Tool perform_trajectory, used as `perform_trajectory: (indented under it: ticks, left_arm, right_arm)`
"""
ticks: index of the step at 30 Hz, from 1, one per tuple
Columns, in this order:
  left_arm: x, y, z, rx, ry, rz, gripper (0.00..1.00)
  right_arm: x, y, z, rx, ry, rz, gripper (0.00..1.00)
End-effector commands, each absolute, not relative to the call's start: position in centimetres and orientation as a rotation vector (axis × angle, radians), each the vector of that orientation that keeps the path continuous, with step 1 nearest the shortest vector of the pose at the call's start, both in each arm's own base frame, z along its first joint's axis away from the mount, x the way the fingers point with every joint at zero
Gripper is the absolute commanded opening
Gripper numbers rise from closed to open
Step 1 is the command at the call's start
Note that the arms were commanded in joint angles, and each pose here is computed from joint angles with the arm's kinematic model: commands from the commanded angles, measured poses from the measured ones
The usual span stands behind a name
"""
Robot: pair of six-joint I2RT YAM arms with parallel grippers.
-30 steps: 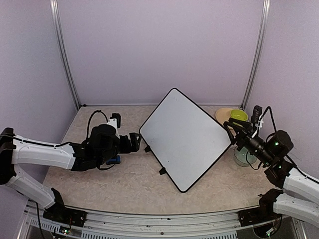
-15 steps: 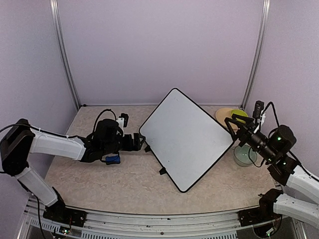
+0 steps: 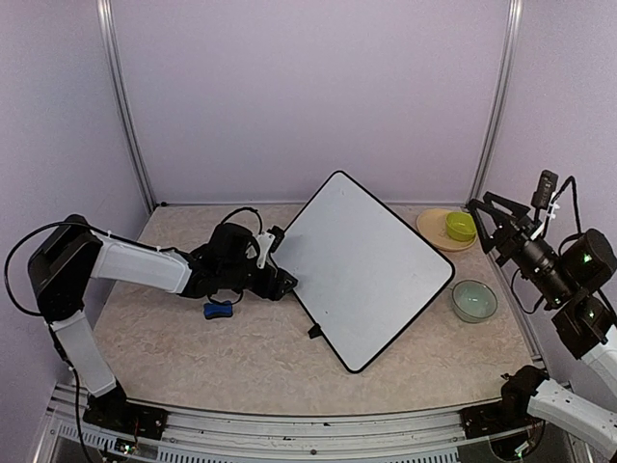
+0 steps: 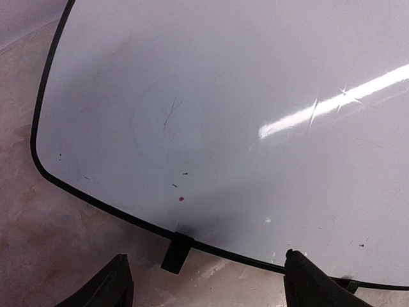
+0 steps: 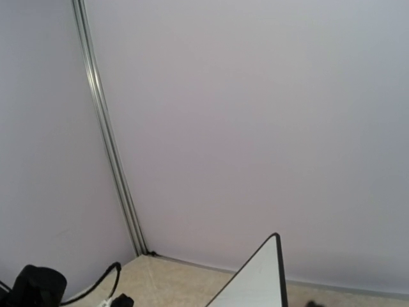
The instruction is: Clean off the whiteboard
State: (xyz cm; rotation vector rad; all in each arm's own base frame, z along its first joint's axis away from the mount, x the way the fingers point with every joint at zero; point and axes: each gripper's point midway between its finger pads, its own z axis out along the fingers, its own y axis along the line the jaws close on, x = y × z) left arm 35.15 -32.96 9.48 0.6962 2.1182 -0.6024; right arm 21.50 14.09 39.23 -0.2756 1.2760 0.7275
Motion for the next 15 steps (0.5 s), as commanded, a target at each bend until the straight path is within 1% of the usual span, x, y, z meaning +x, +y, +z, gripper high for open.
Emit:
perform_trajectory:
  ticks: [1,4,7,10,15]
  left_arm:
    - [34.5,-32.6,8.4,0.768,2.129,-0.586,0.77]
    - [34.5,-32.4,7.4,0.788,2.15,-0.564,0.71]
    - [34.8,-32.3,6.2,0.806,2.181,-0.531,0.62]
    - [35.3,-32.1,5.2,0.811,2.208,-0.492,0.59]
    - [35.9,-31.9,4.2,0.799,2.227,-0.467,0.58]
  right_arm:
    - [21.2,13.8,39.2,-0.283,1.303,0.711,0.67]
    - [21.1,13.8,39.3,-0.284,1.301,0.712,0.68]
    - [21.1,13.8,39.4,-0.283,1.299,0.716,0.69]
    - [21.0,13.8,39.4,-0.281,1.299,0.721,0.69]
    - [20.7,13.7,39.6,-0.28,1.293,0.723,0.69]
